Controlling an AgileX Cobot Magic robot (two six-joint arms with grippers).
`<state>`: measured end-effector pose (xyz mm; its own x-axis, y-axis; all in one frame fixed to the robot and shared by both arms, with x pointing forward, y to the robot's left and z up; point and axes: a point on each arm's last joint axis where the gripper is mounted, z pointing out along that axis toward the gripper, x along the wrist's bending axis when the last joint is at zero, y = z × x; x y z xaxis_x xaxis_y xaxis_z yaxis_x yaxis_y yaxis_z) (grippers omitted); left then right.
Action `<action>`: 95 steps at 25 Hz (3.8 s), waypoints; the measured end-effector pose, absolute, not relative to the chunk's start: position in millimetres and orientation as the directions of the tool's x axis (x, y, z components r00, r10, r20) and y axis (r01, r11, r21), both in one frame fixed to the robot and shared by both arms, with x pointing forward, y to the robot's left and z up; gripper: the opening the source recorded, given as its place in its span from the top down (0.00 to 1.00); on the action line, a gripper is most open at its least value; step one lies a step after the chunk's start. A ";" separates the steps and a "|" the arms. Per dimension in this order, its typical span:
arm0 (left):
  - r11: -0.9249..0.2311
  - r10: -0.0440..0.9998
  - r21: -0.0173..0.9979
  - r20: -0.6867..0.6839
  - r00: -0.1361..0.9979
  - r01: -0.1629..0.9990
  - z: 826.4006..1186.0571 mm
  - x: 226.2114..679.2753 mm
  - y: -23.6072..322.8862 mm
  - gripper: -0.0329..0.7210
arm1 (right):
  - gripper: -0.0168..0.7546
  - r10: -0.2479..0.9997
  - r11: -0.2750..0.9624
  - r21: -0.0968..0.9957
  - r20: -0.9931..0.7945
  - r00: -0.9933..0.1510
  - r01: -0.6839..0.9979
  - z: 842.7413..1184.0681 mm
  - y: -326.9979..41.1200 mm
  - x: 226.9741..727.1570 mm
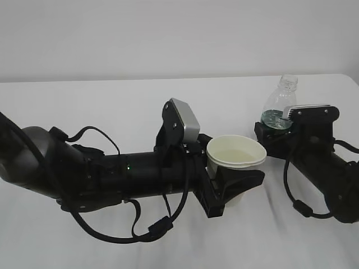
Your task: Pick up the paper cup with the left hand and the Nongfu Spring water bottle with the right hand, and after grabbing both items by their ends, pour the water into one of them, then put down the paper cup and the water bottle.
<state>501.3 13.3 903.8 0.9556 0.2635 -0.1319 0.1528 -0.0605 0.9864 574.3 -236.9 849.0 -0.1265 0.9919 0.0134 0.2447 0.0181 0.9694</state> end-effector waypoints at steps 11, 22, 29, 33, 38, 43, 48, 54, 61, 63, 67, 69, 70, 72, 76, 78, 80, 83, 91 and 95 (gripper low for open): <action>-0.045 0.289 0.985 -0.144 0.946 0.164 904.5 503.7 13.9 0.33 | 0.14 0.990 0.019 0.970 0.016 -0.140 0.244 862.6 -238.9 557.8; -0.048 0.364 0.978 -0.170 0.916 0.201 902.0 510.0 16.4 0.33 | 0.14 0.990 0.028 0.954 0.015 -0.140 0.299 875.7 -248.7 508.6; -0.024 0.380 0.985 -0.150 0.913 0.172 904.7 513.3 18.4 0.33 | 0.16 0.988 0.034 0.951 0.014 -0.152 0.308 884.3 -252.3 485.8; 0.015 0.415 0.991 -0.127 0.901 0.133 908.8 521.7 25.4 0.33 | 0.17 0.983 0.046 0.952 0.010 -0.183 0.301 886.2 -250.0 484.0; 0.035 0.485 0.994 -0.107 0.868 0.103 910.8 536.8 40.2 0.33 | 0.19 0.979 0.053 0.952 0.009 -0.203 0.300 886.2 -248.3 483.6; 0.045 0.538 0.994 -0.107 0.836 0.098 911.2 550.7 56.5 0.33 | 0.19 0.975 0.061 0.952 0.007 -0.221 0.298 886.2 -246.8 483.2; 0.036 0.574 0.993 -0.115 0.811 0.115 905.2 554.6 72.2 0.33 | 0.19 0.975 0.062 0.952 0.007 -0.223 0.298 886.2 -246.6 483.2; -0.003 0.642 0.989 -0.109 0.759 0.145 892.6 554.9 101.5 0.33 | 0.20 0.974 0.062 0.952 0.007 -0.225 0.298 886.2 -246.5 483.2; -0.007 0.710 0.993 -0.077 0.700 0.117 903.0 560.1 133.0 0.33 | 0.21 0.974 0.062 0.952 0.007 -0.225 0.298 886.2 -246.5 483.2; -0.018 0.728 0.993 -0.067 0.683 0.116 902.4 560.3 142.1 0.33 | 0.21 0.974 0.062 0.952 0.007 -0.225 0.298 886.2 -246.5 483.2; -0.041 0.759 0.993 -0.041 0.649 0.110 902.7 557.7 157.5 0.33 | 0.21 0.974 0.062 0.952 0.007 -0.225 0.298 886.2 -246.5 483.2; -0.044 0.778 0.993 -0.034 0.628 0.109 904.0 556.8 165.2 0.33 | 0.21 0.974 0.062 0.952 0.007 -0.225 0.298 886.2 -246.5 483.2; -0.046 0.786 0.993 -0.033 0.618 0.111 903.9 556.1 168.9 0.33 | 0.21 0.974 0.062 0.952 0.007 -0.225 0.298 886.2 -246.5 483.2; -0.054 0.806 0.992 -0.022 0.592 0.111 903.8 555.5 176.7 0.33 | 0.21 0.974 0.062 0.952 0.007 -0.225 0.298 886.2 -246.5 483.2; -0.052 0.850 0.989 -0.029 0.525 0.138 898.5 553.1 190.3 0.33 | 0.21 0.974 0.062 0.952 0.007 -0.225 0.298 886.2 -246.5 483.2; -0.047 0.863 0.988 -0.033 0.504 0.146 897.2 552.3 192.7 0.33 | 0.21 0.974 0.063 0.952 0.006 -0.227 0.298 886.2 -246.3 483.1; -0.038 0.875 0.988 -0.039 0.483 0.149 897.3 553.3 194.6 0.33 | 0.21 0.974 0.063 0.952 0.006 -0.227 0.298 886.2 -246.3 483.1; -0.016 0.898 0.988 -0.053 0.438 0.153 897.6 555.4 198.5 0.33 | 0.21 0.974 0.063 0.952 0.006 -0.227 0.298 886.2 -246.3 483.1; 0.036 0.950 0.987 -0.082 0.302 0.157 898.1 560.1 210.4 0.33 | 0.21 0.972 0.067 0.952 0.005 -0.235 0.297 886.2 -245.6 482.9; 0.021 0.954 0.989 -0.064 0.291 0.149 898.5 561.0 211.4 0.33 | 0.21 0.971 0.069 0.952 0.005 -0.241 0.297 886.2 -245.2 482.8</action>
<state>561.0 211.4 898.5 0.2913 0.9545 -0.0643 0.1491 0.0211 0.9886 482.8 -245.2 886.2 -0.2407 0.9706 0.0047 0.2967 0.0690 0.9525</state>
